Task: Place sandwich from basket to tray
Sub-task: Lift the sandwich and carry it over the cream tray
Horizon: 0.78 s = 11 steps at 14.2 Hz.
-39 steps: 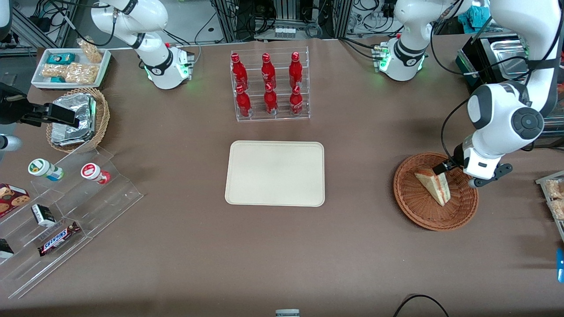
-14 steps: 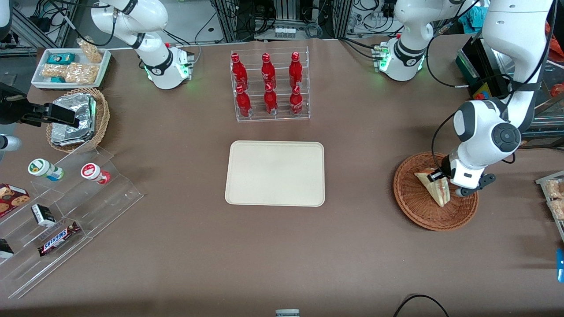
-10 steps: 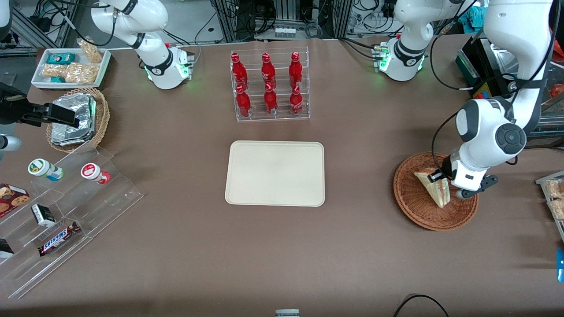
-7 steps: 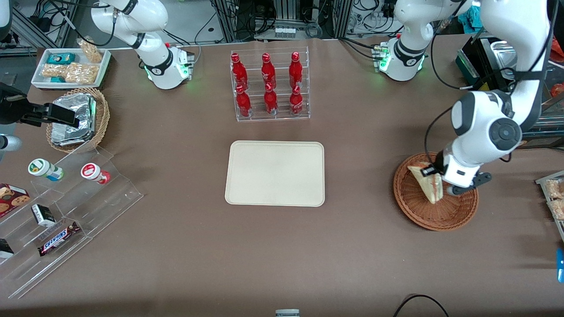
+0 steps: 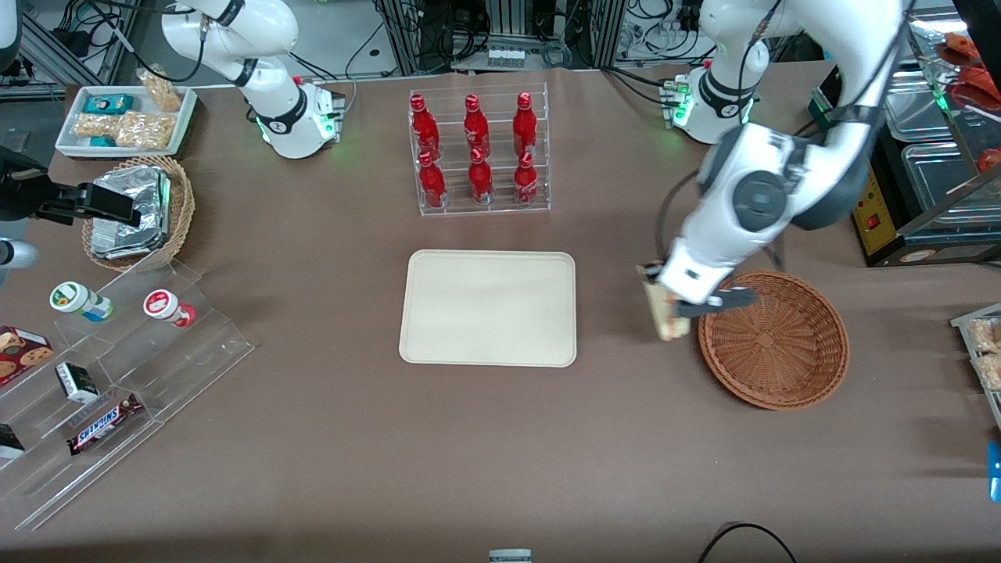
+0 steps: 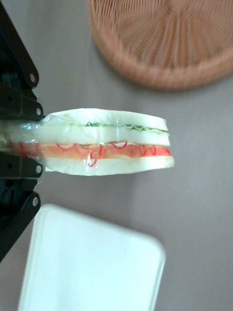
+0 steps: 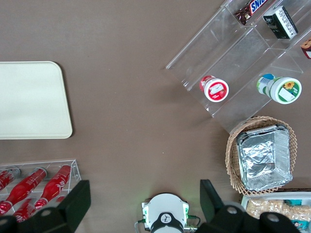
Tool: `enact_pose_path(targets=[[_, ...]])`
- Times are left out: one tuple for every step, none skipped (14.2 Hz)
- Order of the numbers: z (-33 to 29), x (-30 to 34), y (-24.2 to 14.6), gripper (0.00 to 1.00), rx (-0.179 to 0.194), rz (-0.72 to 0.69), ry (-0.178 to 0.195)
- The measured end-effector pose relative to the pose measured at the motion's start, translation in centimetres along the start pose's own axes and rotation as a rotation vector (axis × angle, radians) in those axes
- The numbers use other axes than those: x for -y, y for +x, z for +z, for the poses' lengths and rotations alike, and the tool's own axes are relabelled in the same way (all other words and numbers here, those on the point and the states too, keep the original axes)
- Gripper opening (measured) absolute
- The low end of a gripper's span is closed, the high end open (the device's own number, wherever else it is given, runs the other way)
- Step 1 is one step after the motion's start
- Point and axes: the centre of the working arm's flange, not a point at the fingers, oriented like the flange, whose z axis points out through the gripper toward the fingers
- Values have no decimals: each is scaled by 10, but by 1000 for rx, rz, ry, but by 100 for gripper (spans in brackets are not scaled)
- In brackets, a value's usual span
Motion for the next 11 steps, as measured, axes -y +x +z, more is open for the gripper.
enact_pose_path(targets=[[1,-33,-9,20,10,14,-9],[4,-65,-18,20,20,31,-22],[11,-95,-28,20,31,53,-32],[21,-121,-37,20,41,79,-29],[35,-141,-47,20,46,103,-14],[48,-157,-57,21,51,120,2],[59,-171,-65,22,56,134,13],[69,-185,-72,22,57,145,20],[76,-199,-78,22,53,146,26],[82,-212,-83,22,40,141,34],[88,-221,-87,24,24,132,45]])
